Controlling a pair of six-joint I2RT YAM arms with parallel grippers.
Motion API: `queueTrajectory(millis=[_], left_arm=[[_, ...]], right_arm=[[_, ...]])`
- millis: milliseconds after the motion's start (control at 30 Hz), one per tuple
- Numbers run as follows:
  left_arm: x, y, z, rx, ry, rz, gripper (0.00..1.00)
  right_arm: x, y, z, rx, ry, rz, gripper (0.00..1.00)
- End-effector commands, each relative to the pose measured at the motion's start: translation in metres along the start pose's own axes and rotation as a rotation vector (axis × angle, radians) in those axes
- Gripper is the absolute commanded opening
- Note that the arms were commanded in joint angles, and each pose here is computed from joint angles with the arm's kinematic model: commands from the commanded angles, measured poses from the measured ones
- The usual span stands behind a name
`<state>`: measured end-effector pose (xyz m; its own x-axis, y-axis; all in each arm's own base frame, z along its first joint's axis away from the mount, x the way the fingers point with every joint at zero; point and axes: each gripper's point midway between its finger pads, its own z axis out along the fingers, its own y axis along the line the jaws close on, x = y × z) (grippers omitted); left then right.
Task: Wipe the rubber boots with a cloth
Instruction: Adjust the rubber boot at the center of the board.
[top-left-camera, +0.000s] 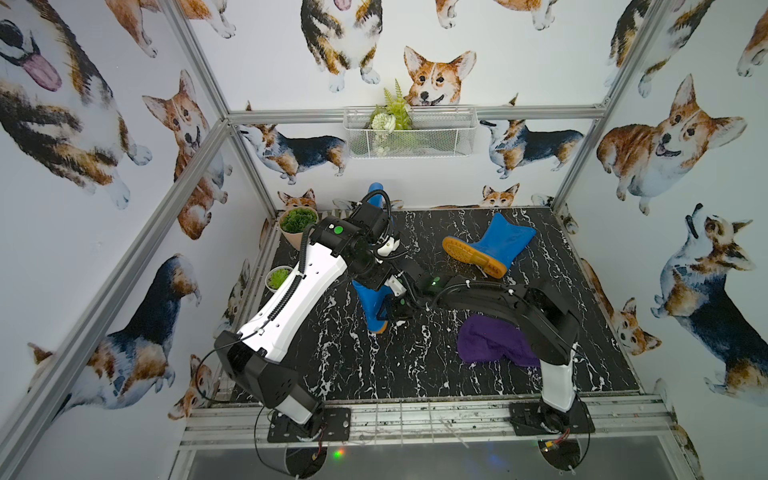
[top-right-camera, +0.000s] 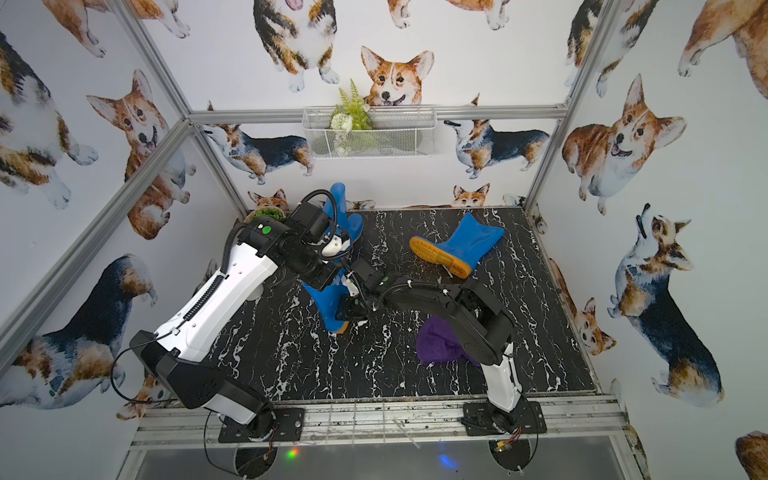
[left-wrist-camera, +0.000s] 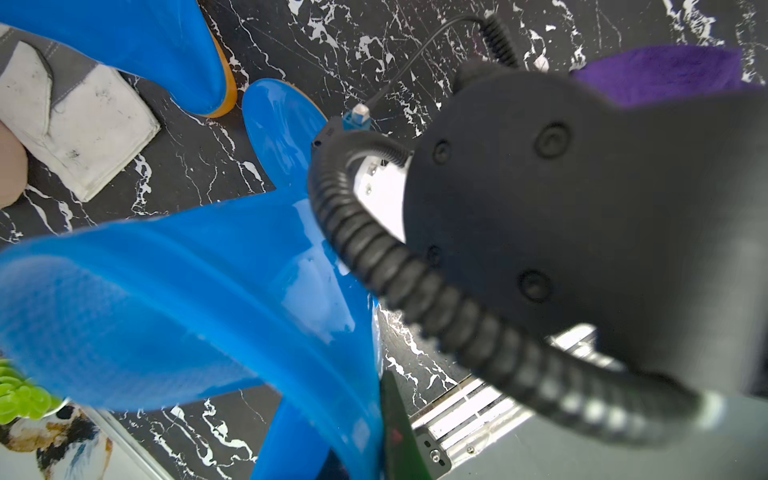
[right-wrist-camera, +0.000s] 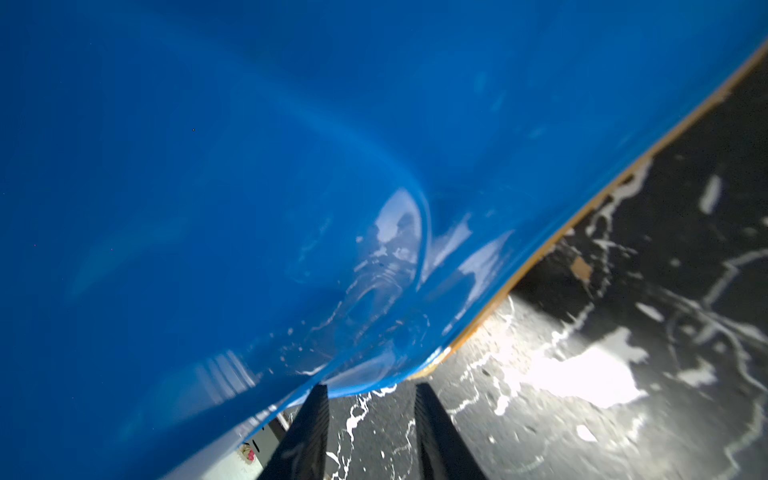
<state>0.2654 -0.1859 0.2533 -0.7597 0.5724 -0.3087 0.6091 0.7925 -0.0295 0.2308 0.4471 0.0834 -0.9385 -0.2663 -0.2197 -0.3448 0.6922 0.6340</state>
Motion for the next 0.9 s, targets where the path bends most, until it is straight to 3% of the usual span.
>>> queueTrajectory(millis=[0, 33, 167, 267, 600, 867], left_arm=[[-0.001, 0.004, -0.002, -0.023, 0.008, 0.026, 0.00], [0.000, 0.005, -0.001, -0.027, 0.012, 0.024, 0.01], [0.001, 0.006, 0.002, -0.029, 0.023, 0.004, 0.42], [0.002, 0.005, 0.001, -0.028, 0.019, -0.001, 0.56], [-0.007, 0.006, -0.014, -0.042, -0.041, -0.018, 0.61], [-0.015, 0.004, -0.034, -0.032, -0.102, -0.041, 0.63]], right_arm=[[-0.007, 0.011, 0.007, -0.044, -0.005, -0.001, 0.37], [-0.008, 0.011, 0.009, -0.045, 0.001, -0.003, 0.37], [-0.006, 0.002, 0.008, -0.037, 0.012, 0.010, 0.38], [-0.006, -0.010, -0.002, -0.033, -0.002, 0.023, 0.39], [-0.020, -0.076, -0.071, 0.056, -0.118, 0.098, 0.39], [-0.030, -0.105, -0.106, 0.189, -0.145, 0.074, 0.51]])
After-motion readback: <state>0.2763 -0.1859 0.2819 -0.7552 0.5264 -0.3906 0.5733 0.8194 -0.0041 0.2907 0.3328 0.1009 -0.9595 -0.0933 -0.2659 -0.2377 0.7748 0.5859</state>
